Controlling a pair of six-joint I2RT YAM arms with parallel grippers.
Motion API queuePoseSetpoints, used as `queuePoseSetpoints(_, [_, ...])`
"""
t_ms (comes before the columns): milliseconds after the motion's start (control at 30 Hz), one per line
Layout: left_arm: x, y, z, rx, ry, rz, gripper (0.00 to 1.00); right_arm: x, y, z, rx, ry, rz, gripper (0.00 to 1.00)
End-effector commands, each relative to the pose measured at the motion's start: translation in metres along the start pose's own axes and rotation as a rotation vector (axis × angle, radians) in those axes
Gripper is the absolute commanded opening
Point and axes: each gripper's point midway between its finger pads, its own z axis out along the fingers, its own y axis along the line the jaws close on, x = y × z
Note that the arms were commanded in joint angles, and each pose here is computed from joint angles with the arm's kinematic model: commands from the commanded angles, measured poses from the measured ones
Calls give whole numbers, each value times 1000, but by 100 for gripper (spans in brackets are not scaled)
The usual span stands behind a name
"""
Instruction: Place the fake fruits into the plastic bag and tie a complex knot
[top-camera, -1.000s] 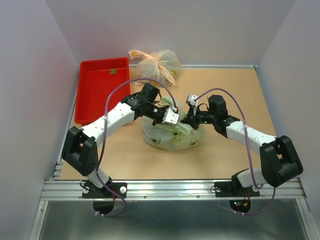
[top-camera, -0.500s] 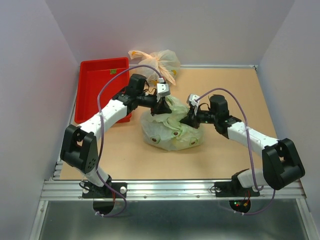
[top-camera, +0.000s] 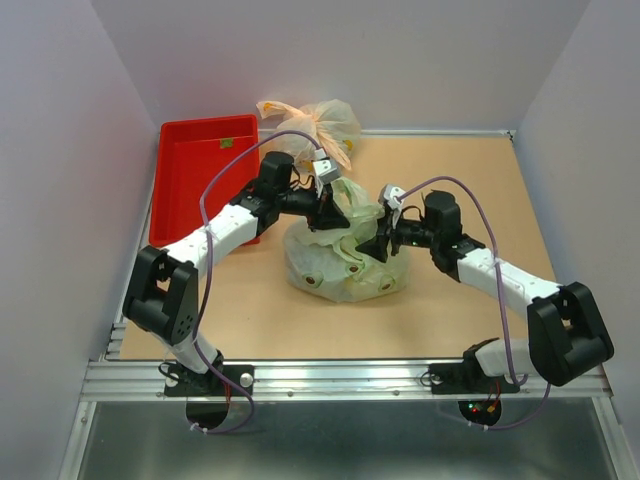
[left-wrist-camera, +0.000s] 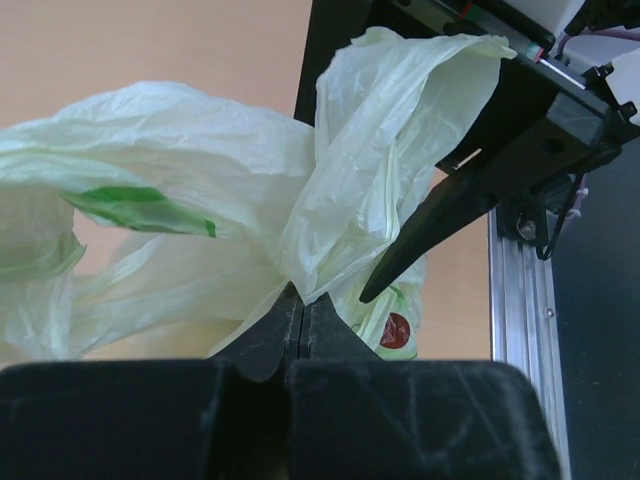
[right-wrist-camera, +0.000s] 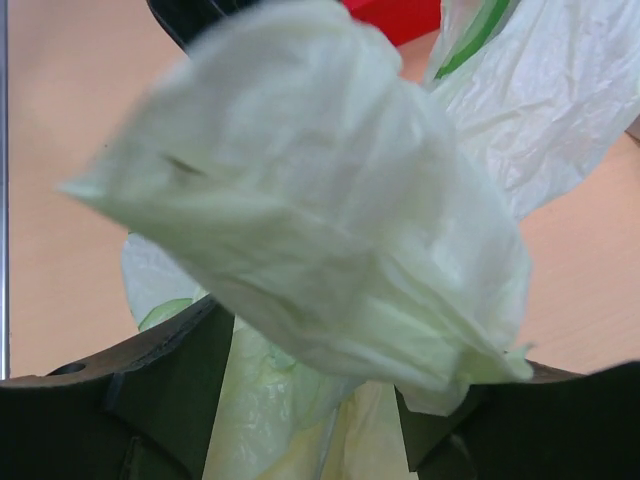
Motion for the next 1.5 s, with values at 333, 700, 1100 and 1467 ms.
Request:
queuePoseSetpoints(333, [-7,-24,19,78,-15,58,0,-21,11,5,-79,-77,-4,46])
queuePoseSetpoints(700, [-28,-39,0,94,-103,16,0,-4,11,7,-77,-48,30,63])
queuePoseSetpoints(1100, [-22,-38,21,102,-109,17,0,-15,10,17,-119,-81,90,65])
queuePoseSetpoints(1467, [-2,-31,37,32,-54,18,0,-22,14,18,-149,-105,95,40])
